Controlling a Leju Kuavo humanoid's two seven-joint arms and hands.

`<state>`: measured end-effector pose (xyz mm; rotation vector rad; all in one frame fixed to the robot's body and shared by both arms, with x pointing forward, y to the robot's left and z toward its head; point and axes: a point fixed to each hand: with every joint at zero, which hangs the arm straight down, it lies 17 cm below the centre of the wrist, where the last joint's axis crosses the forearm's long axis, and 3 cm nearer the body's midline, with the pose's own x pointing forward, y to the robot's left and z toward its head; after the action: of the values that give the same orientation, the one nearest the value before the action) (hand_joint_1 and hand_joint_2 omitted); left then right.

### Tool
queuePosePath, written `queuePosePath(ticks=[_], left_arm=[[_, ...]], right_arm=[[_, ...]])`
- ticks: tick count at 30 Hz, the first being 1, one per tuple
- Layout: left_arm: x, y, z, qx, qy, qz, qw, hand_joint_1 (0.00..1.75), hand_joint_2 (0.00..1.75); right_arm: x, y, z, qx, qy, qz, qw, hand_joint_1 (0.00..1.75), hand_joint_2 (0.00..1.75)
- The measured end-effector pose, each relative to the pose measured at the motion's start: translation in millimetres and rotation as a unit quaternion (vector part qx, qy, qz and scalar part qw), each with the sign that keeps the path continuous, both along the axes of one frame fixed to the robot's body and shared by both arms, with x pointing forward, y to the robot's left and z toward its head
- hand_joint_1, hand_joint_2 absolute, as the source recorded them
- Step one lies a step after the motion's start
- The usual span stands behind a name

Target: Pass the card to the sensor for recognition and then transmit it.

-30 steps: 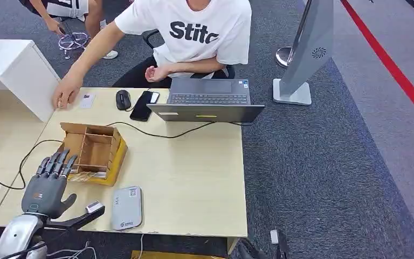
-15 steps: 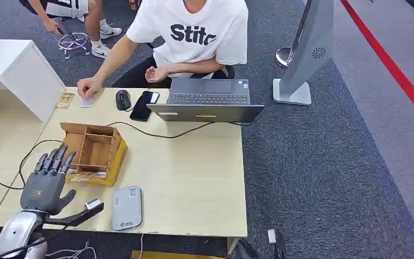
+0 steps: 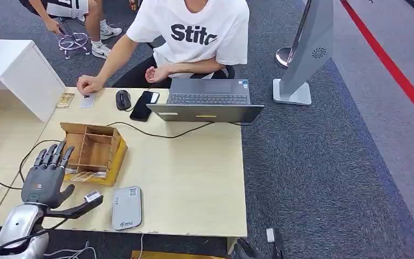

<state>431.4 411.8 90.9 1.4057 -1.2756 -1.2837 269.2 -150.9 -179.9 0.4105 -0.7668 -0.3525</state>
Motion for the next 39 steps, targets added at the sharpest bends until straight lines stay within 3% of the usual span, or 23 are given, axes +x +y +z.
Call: queuePosePath(ticks=[16, 33, 34, 35, 39], left_arm=[[9, 1, -12, -0.008, 0.005, 0.010, 1.000, 0.00, 1.75], [12, -31, -16, 0.000, 0.000, -0.021, 1.000, 0.00, 1.75], [12, -32, -15, -0.001, 0.000, -0.021, 1.000, 0.10, 1.75], [12, -33, -15, 0.000, 0.000, -0.021, 1.000, 1.75, 1.75], [13, -36, -14, -0.002, 0.002, -0.021, 1.000, 1.75, 1.75]], right_arm=[[0, 1, 1, -0.001, -0.002, 0.004, 1.000, 0.00, 1.75], [0, 2, 1, 0.000, -0.002, 0.005, 1.000, 0.00, 1.75], [0, 2, 1, 0.000, -0.002, 0.005, 1.000, 0.00, 1.75], [0, 2, 1, 0.000, -0.002, 0.005, 1.000, 0.00, 1.75], [0, 2, 1, 0.000, -0.002, 0.004, 1.000, 0.00, 1.75]])
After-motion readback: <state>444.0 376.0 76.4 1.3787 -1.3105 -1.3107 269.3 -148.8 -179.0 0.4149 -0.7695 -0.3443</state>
